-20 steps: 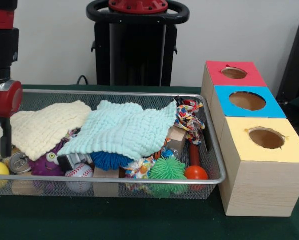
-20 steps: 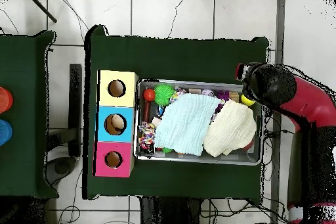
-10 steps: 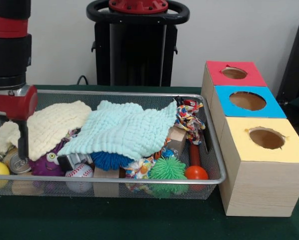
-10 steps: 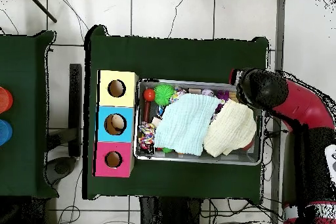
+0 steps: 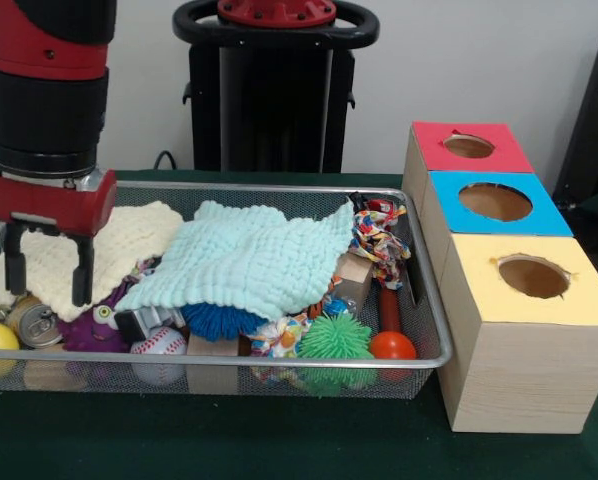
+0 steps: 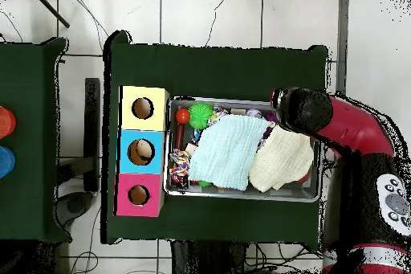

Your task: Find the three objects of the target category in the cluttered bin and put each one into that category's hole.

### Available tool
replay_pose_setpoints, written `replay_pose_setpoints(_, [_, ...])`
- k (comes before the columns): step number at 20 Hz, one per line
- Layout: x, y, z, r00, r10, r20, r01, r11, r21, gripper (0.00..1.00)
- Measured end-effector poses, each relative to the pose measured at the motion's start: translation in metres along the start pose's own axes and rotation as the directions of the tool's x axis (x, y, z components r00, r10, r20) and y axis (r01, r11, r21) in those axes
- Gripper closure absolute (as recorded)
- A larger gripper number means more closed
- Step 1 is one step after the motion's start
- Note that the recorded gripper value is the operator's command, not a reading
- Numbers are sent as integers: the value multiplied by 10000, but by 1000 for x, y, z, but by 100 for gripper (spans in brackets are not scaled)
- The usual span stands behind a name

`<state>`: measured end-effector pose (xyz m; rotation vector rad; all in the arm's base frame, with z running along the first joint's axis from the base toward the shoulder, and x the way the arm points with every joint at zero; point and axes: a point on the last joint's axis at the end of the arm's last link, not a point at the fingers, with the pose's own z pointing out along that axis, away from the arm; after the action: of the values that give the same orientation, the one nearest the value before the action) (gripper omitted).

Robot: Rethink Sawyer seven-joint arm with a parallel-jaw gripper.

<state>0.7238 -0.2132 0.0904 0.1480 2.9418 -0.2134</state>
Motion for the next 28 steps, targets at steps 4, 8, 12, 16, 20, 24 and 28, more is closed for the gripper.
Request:
replay_pose_setpoints(4, [-1, 10, -17, 9962, 875, -11, -873, 9949, 500, 0])
replay_pose_setpoints(8, [-4, 14, -37, 9808, 1944, 166, -1951, 9772, 837, 0])
replay_pose_setpoints(12, [-7, 7, -60, 9423, 3310, 498, -3345, 9359, 1100, 0])
replay_pose_setpoints(16, [0, -8, -72, 9003, 4302, 653, -4352, 8904, 1332, 0])
replay_pose_setpoints(20, [6, -20, -75, 8764, 4764, 702, -4814, 8634, 1510, 0])
replay_pose_setpoints(24, [14, -34, -75, 8656, 4957, 707, -4999, 8474, 1787, 0])
replay_pose_setpoints(28, [26, -42, -72, 8614, 5069, 332, -5017, 8389, 2111, 0])
